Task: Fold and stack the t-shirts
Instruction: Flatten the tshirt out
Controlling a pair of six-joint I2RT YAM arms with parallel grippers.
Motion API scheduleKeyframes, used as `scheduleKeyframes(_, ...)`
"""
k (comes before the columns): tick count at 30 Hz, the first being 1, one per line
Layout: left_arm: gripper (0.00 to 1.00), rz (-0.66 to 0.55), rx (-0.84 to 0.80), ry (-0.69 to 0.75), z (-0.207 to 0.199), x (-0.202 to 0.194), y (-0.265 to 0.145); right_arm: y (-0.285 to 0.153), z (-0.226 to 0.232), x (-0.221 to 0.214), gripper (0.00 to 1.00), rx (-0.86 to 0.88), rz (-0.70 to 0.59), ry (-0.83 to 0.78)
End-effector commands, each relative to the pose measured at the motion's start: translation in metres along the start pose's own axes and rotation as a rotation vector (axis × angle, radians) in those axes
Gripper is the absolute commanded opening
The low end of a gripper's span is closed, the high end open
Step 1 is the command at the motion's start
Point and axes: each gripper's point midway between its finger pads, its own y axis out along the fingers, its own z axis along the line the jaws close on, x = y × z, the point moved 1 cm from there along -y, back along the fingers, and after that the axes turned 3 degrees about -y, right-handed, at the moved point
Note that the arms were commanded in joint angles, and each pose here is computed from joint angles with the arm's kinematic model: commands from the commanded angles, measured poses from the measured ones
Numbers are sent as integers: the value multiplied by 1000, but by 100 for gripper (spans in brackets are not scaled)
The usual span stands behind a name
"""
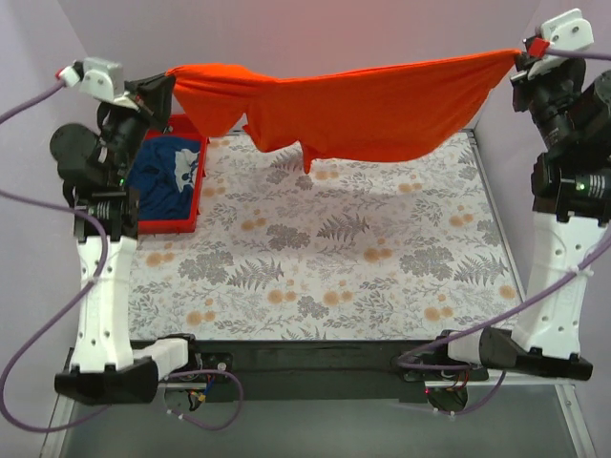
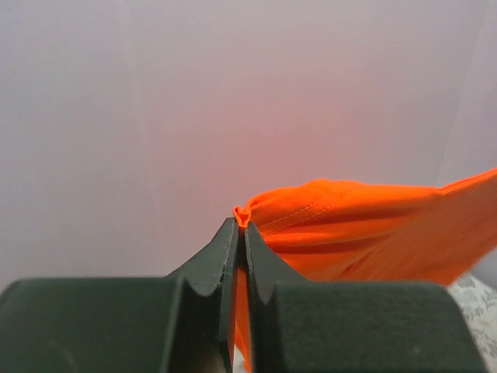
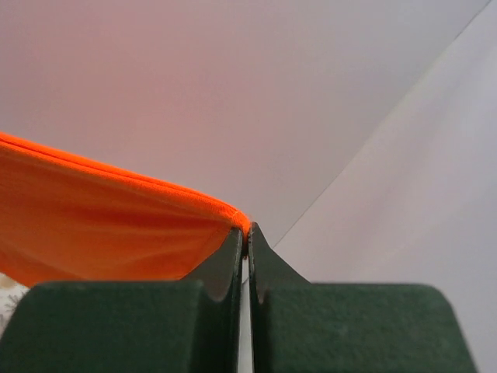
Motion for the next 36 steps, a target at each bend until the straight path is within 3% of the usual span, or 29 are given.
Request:
scheduleKeyframes(1, 0, -138, 96, 54, -2, 45, -34, -39, -23, 50, 1, -139, -146, -38)
scheduleKeyframes(2, 0, -194, 111, 77, -10, 68, -55, -43, -20, 47, 1, -140, -143, -45)
scheduleKeyframes(8, 0, -321, 227, 171, -18, 113, -113, -101, -19, 85, 1, -199, -247, -110)
scheduleKeyframes(13, 0, -328, 240, 231, -18, 136, -109, -100, -20, 90, 1, -194, -262, -162)
scheduleKeyframes(17, 0, -228, 217, 226, -7, 106, -84, -74, -8, 65, 1, -103, -215, -201)
scheduleKeyframes(21, 0, -76, 214, 186, 12, 42, -62, -50, 42, 10, 1, 126, -163, -215)
scheduleKeyframes(22, 0, -39, 192, 178, 13, 25, -58, -43, 58, -23, 1, 179, -108, -187)
scheduleKeyframes(30, 0, 332, 93, -13, 29, -177, -48, -20, 151, -188, 1, 410, 143, -130)
scheduleKeyframes(34, 0, 492, 86, -37, 43, -269, -45, -5, 199, -274, 1, 510, 293, -93)
scheduleKeyframes(36, 0, 568, 61, -47, 33, -316, -37, 4, 209, -296, 1, 523, 341, -78)
